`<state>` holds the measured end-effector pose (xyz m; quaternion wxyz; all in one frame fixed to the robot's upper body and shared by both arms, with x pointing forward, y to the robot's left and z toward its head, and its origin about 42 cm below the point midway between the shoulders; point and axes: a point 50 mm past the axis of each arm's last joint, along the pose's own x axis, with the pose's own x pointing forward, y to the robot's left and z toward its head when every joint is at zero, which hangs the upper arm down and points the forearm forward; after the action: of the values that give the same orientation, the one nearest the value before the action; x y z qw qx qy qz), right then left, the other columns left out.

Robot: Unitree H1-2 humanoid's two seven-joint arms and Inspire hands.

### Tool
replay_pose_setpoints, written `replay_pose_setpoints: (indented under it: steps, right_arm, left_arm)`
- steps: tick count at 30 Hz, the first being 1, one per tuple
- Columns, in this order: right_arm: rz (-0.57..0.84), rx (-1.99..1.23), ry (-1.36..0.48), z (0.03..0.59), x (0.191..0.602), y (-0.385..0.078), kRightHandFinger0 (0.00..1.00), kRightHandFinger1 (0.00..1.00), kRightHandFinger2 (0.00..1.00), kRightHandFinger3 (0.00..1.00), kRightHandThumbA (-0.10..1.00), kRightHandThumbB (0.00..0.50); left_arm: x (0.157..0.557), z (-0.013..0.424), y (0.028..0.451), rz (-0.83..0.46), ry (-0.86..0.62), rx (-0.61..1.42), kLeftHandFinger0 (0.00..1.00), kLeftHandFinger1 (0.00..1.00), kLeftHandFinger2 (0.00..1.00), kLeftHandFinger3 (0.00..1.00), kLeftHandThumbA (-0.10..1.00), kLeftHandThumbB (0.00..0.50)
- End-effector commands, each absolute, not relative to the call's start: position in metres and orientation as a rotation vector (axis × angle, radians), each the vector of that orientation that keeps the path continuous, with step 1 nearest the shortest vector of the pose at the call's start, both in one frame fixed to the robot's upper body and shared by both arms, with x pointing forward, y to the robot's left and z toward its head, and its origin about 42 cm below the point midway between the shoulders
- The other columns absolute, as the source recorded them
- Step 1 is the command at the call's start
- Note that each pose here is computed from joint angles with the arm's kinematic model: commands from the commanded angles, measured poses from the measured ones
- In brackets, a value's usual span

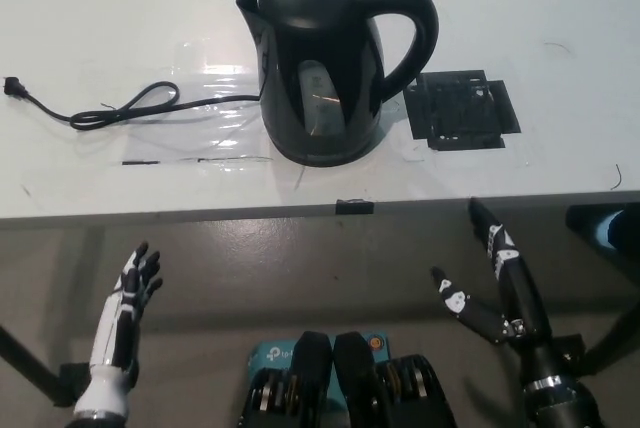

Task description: Use the right hand to grab the handle of the kettle from the base and place it on the right side

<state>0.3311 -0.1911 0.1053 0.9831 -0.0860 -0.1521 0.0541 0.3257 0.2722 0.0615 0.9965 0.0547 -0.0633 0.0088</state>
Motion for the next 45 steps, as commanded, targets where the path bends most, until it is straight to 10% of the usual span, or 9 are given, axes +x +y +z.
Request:
replay_pose_setpoints:
  steps: [1, 8, 13, 20, 45]
  right_arm:
    - [0.054, -0.170, -0.515, 0.138, 0.315, -0.187, 1.00, 1.00, 1.00, 1.00, 0.69, 0.081]
    - [-0.041, -0.177, -0.740, 0.198, 0.312, -0.183, 1.00, 1.00, 1.00, 1.00, 0.76, 0.119]
    - [-0.013, -0.205, -0.730, 0.248, 0.335, -0.181, 1.00, 1.00, 1.00, 1.00, 1.00, 0.224]
    - [0.010, -0.240, -0.640, 0.281, 0.402, -0.178, 1.00, 1.00, 1.00, 1.00, 1.00, 0.291]
    - [-0.057, -0.347, -0.410, 0.325, 0.556, -0.143, 1.00, 1.00, 1.00, 1.00, 1.00, 0.301]
  left_arm:
    - [0.332, 0.093, 0.262, -0.034, -0.277, 0.129, 1.00, 1.00, 1.00, 1.00, 1.00, 0.500]
    - [0.329, 0.106, 0.250, -0.074, -0.328, 0.091, 1.00, 1.00, 1.00, 1.00, 1.00, 0.493]
    - [0.320, 0.108, 0.244, -0.098, -0.340, 0.080, 1.00, 1.00, 1.00, 1.00, 1.00, 0.492]
    - [0.309, 0.100, 0.239, -0.116, -0.323, 0.070, 1.00, 1.00, 1.00, 1.00, 1.00, 0.500]
    - [0.296, 0.087, 0.237, -0.115, -0.269, 0.053, 1.00, 1.00, 1.00, 1.00, 1.00, 0.500]
